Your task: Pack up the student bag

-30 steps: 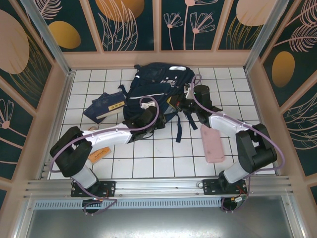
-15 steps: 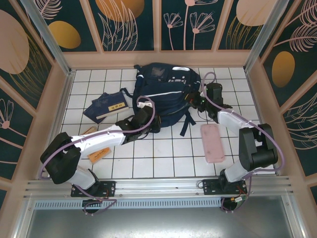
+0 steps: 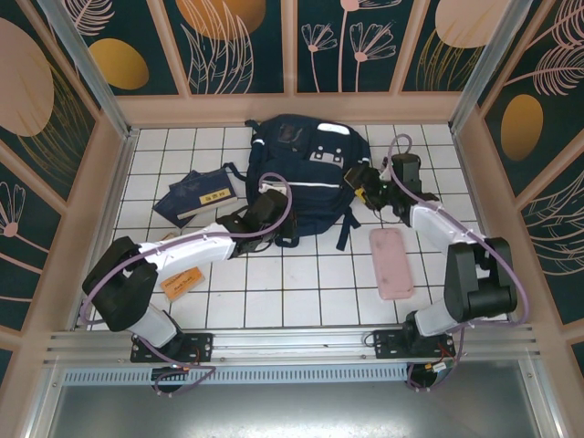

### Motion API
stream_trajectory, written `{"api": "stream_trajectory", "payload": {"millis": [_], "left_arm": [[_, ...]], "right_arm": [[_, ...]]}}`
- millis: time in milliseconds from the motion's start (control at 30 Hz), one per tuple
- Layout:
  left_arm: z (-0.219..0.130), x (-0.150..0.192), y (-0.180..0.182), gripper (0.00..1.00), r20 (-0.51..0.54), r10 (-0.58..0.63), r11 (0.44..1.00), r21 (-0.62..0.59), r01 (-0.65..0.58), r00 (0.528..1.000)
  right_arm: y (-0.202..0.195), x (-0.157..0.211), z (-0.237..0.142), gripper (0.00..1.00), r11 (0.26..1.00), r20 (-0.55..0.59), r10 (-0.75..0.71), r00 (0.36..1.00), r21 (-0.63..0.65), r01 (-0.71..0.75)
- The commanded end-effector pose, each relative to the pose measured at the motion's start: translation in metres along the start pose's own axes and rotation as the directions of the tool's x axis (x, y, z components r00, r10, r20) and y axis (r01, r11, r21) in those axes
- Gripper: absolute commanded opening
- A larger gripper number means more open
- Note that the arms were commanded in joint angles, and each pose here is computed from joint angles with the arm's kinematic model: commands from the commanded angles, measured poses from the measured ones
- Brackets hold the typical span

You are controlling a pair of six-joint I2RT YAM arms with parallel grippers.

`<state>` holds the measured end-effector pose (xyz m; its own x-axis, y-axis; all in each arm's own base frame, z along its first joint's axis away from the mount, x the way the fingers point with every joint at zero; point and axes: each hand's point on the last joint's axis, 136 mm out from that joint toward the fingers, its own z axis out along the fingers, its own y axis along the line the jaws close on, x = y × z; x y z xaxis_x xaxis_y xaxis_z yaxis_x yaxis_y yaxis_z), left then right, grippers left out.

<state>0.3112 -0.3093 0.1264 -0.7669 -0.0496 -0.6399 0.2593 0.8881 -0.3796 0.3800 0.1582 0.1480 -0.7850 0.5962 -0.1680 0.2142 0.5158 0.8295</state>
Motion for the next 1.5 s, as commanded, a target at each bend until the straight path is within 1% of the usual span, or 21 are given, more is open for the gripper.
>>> {"api": "stream_trajectory", "payload": {"millis": [0,167,333,400,467,533,667,733,800,867,933,967,1033,1100,1167,1267,1467], "left_arm": [[-0.003,-0.022,-0.022,0.0,0.045,0.041,0.997,0.067,-0.044,0.998],[-0.004,-0.022,-0.026,0.0,0.047,0.042,0.995,0.087,-0.046,0.998],[-0.005,-0.021,-0.026,0.0,0.045,0.045,0.995,0.089,-0.049,0.998],[-0.005,-0.021,-0.026,0.0,0.045,0.045,0.995,0.089,-0.049,0.998],[-0.005,-0.022,-0.027,0.0,0.046,0.045,0.994,0.095,-0.049,0.998],[-0.004,-0.022,-0.027,0.0,0.045,0.048,0.994,0.095,-0.052,0.998],[-0.004,-0.022,-0.026,0.0,0.044,0.053,0.995,0.088,-0.057,0.998],[-0.004,-0.021,-0.026,0.0,0.044,0.053,0.995,0.087,-0.057,0.998],[-0.003,-0.021,-0.025,0.0,0.042,0.055,0.995,0.085,-0.058,0.998],[-0.003,-0.02,-0.023,0.0,0.042,0.06,0.995,0.074,-0.063,0.997],[-0.003,-0.02,-0.018,0.0,0.042,0.066,0.997,0.045,-0.068,0.997],[-0.003,-0.02,-0.012,0.0,0.04,0.067,0.998,0.013,-0.068,0.997],[-0.002,-0.021,0.007,0.0,0.032,0.064,0.993,-0.098,-0.06,0.997],[0.0,-0.018,0.023,0.0,0.004,0.065,0.983,-0.17,-0.063,0.998],[0.0,-0.015,0.033,0.0,-0.014,0.068,0.977,-0.2,-0.07,0.998],[-0.002,-0.015,0.04,0.0,-0.02,0.074,0.974,-0.212,-0.077,0.997],[-0.001,-0.019,0.062,0.0,-0.035,0.068,0.968,-0.24,-0.074,0.997]], "right_arm": [[0.004,0.038,-0.001,0.65,0.988,-0.104,0.155,0.982,-0.009,-0.157],[-0.001,0.06,0.007,0.65,0.972,-0.105,0.231,0.967,0.062,-0.225],[-0.019,0.071,0.015,0.57,0.94,-0.079,0.319,0.944,0.154,-0.305],[-0.028,0.074,0.015,0.56,0.925,-0.054,0.347,0.936,0.184,-0.332],[-0.034,0.078,0.017,0.56,0.919,-0.05,0.36,0.932,0.19,-0.345],[-0.034,0.082,0.021,0.56,0.916,-0.076,0.372,0.925,0.193,-0.352],[-0.03,0.083,0.027,0.56,0.92,-0.079,0.358,0.93,0.198,-0.338],[-0.03,0.08,0.027,0.52,0.923,-0.061,0.348,0.936,0.197,-0.33],[-0.032,0.075,0.028,0.43,0.926,-0.042,0.333,0.942,0.201,-0.319],[-0.032,0.071,0.029,0.28,0.931,-0.022,0.31,0.95,0.207,-0.3],[-0.036,0.063,0.028,0.17,0.934,0.016,0.284,0.959,0.221,-0.28],[-0.039,0.058,0.026,0.12,0.937,0.044,0.255,0.966,0.235,-0.258],[-0.048,0.043,0.02,0.07,0.936,0.127,0.192,0.973,0.275,-0.221],[-0.058,0.026,0.011,0.01,0.931,0.207,0.118,0.971,0.318,-0.181],[-0.066,0.01,0.002,0.0,0.924,0.265,0.068,0.962,0.347,-0.161],[-0.07,-0.013,-0.011,0.0,0.918,0.326,-0.013,0.945,0.379,-0.118],[-0.064,-0.05,-0.021,0.0,0.928,0.34,-0.123,0.932,0.373,-0.014]]}}
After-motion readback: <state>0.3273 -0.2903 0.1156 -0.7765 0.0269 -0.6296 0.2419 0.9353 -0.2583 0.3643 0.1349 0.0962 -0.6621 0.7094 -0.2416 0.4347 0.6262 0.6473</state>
